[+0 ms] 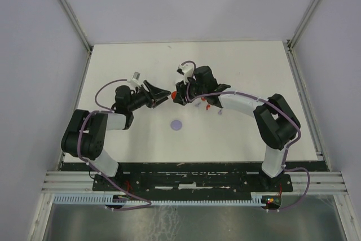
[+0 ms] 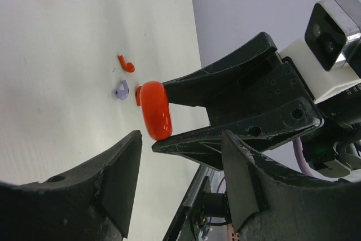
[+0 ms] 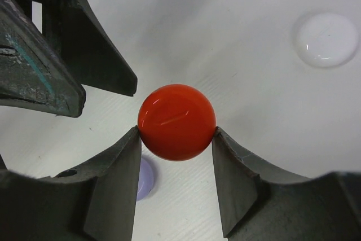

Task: Insert the wireless bluetooth earbuds into the charging case
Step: Pick up the charging case at the center of the board.

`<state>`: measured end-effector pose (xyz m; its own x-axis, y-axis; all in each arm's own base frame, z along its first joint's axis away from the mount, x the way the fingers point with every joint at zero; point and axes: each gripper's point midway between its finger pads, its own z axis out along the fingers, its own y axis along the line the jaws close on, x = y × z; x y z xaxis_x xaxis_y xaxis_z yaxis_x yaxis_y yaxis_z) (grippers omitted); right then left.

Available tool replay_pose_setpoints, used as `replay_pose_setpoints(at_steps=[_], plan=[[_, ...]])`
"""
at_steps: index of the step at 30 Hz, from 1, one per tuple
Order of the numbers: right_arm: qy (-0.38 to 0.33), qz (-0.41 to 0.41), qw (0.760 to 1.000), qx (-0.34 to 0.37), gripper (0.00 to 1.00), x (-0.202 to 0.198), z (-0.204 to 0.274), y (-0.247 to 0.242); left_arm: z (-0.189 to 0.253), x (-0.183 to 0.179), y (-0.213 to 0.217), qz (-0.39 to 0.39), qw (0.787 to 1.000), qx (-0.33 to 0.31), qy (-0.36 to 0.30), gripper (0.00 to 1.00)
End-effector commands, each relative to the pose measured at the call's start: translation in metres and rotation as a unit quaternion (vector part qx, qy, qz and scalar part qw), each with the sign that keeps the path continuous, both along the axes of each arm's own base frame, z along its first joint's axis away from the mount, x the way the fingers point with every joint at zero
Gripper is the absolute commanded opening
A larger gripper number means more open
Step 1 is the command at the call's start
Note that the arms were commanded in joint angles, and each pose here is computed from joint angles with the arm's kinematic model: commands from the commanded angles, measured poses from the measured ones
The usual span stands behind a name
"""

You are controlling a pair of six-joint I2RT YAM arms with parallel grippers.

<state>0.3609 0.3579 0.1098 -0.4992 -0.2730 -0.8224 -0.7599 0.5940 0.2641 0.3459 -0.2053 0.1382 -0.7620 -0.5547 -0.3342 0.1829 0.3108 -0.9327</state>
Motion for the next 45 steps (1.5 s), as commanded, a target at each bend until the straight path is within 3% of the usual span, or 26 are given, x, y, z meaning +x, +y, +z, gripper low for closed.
replay_pose_setpoints(at_steps=[1,17,36,45], plan=[[-0.029,0.018,0.999,0.041,0.40,-0.004,0.038,0.007,0.024,0.009,-0.010,-0.011,0.999,-0.016,-0.039,0.64],[-0.030,0.030,0.998,0.051,0.39,-0.011,0.047,0.009,0.013,0.012,-0.021,-0.019,1.000,-0.004,-0.022,0.61],[-0.030,0.035,0.998,0.051,0.39,-0.012,0.048,0.008,0.014,0.012,-0.027,-0.024,0.999,-0.004,-0.022,0.42],[-0.032,0.036,0.998,0.051,0.40,-0.013,0.050,0.008,0.013,0.011,-0.028,-0.025,0.999,-0.004,-0.021,0.28]])
